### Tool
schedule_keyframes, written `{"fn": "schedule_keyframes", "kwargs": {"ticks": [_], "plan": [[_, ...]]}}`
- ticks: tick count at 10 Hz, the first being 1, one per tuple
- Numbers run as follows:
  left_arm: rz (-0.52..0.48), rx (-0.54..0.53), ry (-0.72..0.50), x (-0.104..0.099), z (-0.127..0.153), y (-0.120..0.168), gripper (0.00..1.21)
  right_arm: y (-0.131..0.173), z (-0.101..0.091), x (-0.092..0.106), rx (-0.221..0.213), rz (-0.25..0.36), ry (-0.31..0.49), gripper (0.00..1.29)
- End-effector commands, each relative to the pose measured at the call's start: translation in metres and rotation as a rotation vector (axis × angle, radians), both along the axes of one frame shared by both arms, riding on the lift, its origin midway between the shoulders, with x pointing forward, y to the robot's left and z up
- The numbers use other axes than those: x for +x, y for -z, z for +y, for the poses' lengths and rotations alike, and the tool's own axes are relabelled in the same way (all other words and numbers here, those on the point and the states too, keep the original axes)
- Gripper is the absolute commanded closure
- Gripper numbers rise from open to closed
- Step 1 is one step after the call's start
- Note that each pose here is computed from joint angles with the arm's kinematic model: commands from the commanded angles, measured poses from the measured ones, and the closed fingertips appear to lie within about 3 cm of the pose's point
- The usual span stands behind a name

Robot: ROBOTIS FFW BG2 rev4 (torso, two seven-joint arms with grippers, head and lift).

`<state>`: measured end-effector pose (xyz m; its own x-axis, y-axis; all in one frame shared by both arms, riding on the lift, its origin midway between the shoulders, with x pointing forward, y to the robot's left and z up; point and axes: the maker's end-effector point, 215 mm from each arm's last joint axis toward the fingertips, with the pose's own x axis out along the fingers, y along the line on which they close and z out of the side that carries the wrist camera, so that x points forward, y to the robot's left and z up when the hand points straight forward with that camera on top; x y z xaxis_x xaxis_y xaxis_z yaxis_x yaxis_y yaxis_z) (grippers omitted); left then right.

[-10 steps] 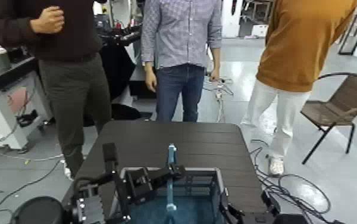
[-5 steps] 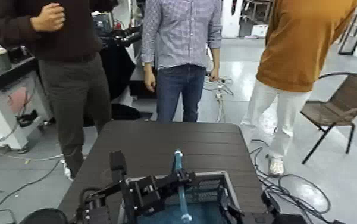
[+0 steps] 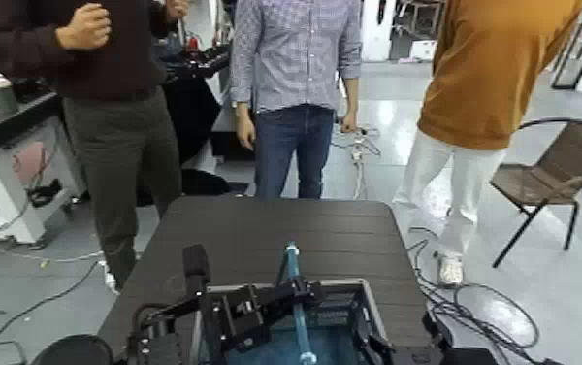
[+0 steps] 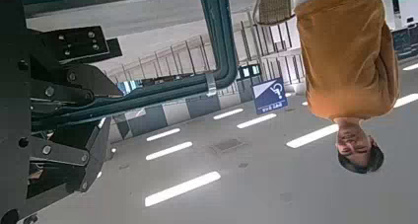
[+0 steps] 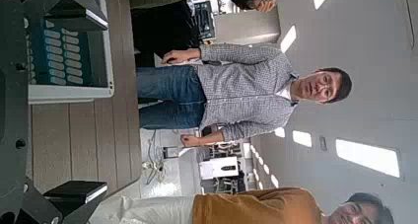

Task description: Grasp the handle of the crate.

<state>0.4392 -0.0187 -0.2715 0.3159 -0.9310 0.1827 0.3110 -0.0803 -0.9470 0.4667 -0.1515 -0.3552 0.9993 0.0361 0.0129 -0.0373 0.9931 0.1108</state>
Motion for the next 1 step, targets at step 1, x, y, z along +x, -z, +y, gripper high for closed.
{"fn": "schedule_keyframes", "kwargs": {"ticks": [1], "plan": [[-0.002, 0.003, 0.011, -0.0009, -0.0013, -0.0004, 1.19, 0.0005, 0.0004, 0.0017, -0.016, 0.002, -0.011, 0.16]]}}
